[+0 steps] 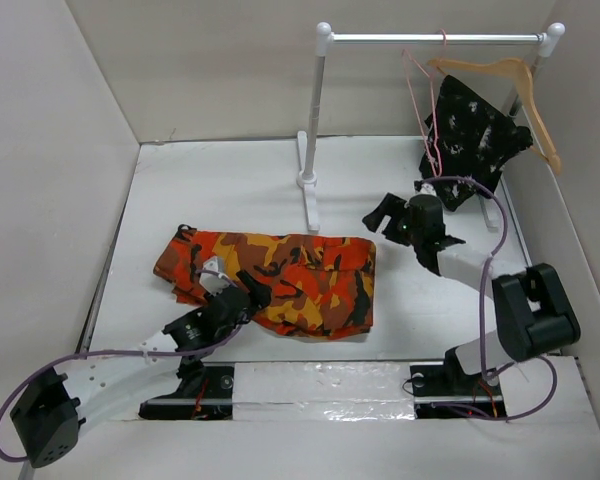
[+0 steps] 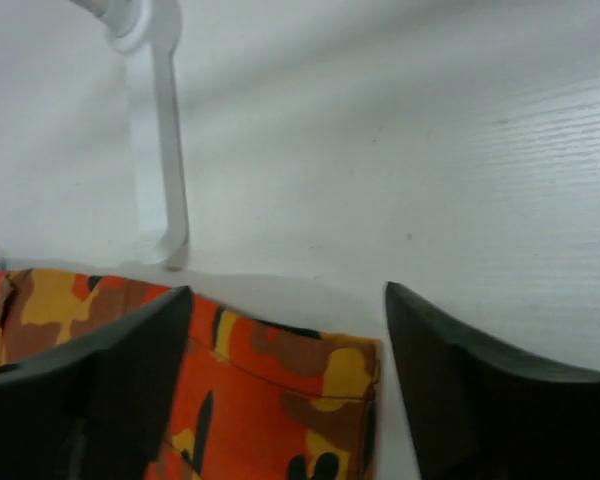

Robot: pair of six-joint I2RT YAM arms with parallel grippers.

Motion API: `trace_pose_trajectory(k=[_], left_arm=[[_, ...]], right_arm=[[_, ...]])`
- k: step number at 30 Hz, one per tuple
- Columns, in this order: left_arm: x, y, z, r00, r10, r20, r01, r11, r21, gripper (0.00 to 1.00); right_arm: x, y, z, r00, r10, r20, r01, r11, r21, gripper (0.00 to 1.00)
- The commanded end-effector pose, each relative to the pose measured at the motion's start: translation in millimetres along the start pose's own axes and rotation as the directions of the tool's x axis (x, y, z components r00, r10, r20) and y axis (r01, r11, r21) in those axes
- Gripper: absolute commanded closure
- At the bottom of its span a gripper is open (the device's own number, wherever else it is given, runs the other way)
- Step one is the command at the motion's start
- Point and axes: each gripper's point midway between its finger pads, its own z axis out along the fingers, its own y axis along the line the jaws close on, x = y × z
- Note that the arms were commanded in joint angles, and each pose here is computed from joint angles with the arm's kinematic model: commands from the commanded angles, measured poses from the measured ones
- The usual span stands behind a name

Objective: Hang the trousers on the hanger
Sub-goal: Fold the trousers at the center of the board.

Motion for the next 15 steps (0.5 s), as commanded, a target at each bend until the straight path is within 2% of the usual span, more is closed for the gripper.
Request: trace_pose_trajectory(k=[1, 2, 5, 7, 9, 11, 13, 15], left_arm=[[-1, -6, -3, 1.000, 0.008, 0.004, -0.008, 1.000, 0.007, 0.30], [-6, -18, -5, 1.000, 0.006, 0.015, -0.007, 0.999, 0.034, 0.30], [-13, -31, -4, 0.999, 0.026, 0.041, -0.028, 0.998, 0.051, 0.30], [-16, -40, -3, 0.998, 0.029, 0.051, -0.033, 0.997, 0.070, 0.30], [-20, -45, 0, 0.997, 0.044, 0.063, -0.048, 0.997, 0.065, 0.30], [-23, -48, 0, 0.996, 0.049, 0.072, -0.053, 0.997, 0.054, 0.30], [-24, -48, 1, 0.996, 0.055, 0.074, -0.059, 0.997, 0.047, 0.30], [-23, -51, -2, 0.996, 0.049, 0.072, -0.054, 0.997, 0.063, 0.30]], right_arm=[[21, 22, -32, 0.996, -0.079, -0.028, 0.078, 0.995, -0.056, 0.10], [31, 23, -40, 0.997, -0.068, -0.037, 0.065, 0.995, -0.074, 0.00], [67, 16, -60, 0.996, -0.035, -0.087, 0.027, 0.996, -0.087, 0.00], [79, 15, -64, 0.996, -0.014, -0.094, 0.004, 0.995, -0.104, 0.02], [102, 11, -66, 0.989, -0.010, -0.150, -0.010, 0.991, -0.135, 0.09], [113, -1, -62, 0.983, -0.011, -0.182, -0.004, 0.997, -0.081, 0.14], [111, -9, -57, 0.987, 0.000, -0.160, -0.006, 0.999, -0.040, 0.29], [99, -24, -49, 0.994, 0.016, -0.105, -0.015, 1.000, 0.016, 0.58]])
